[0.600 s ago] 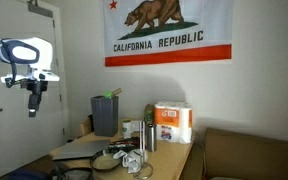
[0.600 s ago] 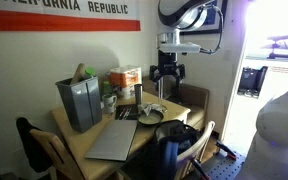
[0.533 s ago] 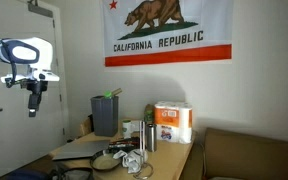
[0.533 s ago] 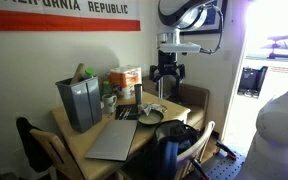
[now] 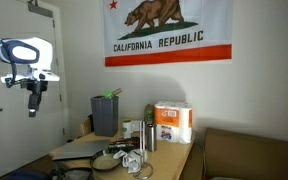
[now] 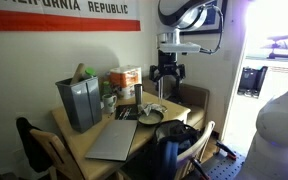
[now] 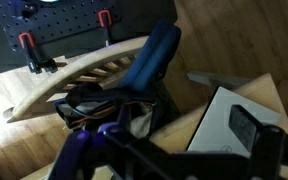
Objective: Use the towel to wipe the bowl
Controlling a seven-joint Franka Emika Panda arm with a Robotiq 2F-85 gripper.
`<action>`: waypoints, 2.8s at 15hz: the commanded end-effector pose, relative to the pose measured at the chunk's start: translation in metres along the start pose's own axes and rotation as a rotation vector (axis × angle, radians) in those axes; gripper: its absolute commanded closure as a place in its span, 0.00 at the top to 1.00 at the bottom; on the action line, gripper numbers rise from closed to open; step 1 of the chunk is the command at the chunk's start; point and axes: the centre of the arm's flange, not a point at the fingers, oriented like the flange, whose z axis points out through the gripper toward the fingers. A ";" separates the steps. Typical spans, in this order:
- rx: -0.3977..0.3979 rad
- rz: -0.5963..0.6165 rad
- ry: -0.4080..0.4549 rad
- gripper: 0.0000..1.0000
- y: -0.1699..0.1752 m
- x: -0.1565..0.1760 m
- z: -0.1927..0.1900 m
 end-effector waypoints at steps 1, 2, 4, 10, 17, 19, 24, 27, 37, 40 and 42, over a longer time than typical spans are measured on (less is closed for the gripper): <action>0.000 0.000 0.000 1.00 0.000 0.000 0.000; 0.000 0.000 0.000 1.00 0.000 0.000 0.000; 0.000 0.000 0.000 1.00 0.000 0.000 0.000; 0.000 0.000 0.000 1.00 0.000 0.000 0.000; -0.098 -0.006 0.028 1.00 0.000 0.051 0.009; -0.126 -0.018 0.047 1.00 0.003 0.082 0.017; -0.164 -0.014 0.126 1.00 0.015 0.176 0.052; -0.189 0.020 0.147 1.00 0.024 0.234 0.075; -0.198 0.039 0.127 1.00 0.040 0.253 0.102; -0.206 0.047 0.164 1.00 0.041 0.277 0.112; -0.213 0.053 0.194 1.00 0.043 0.297 0.121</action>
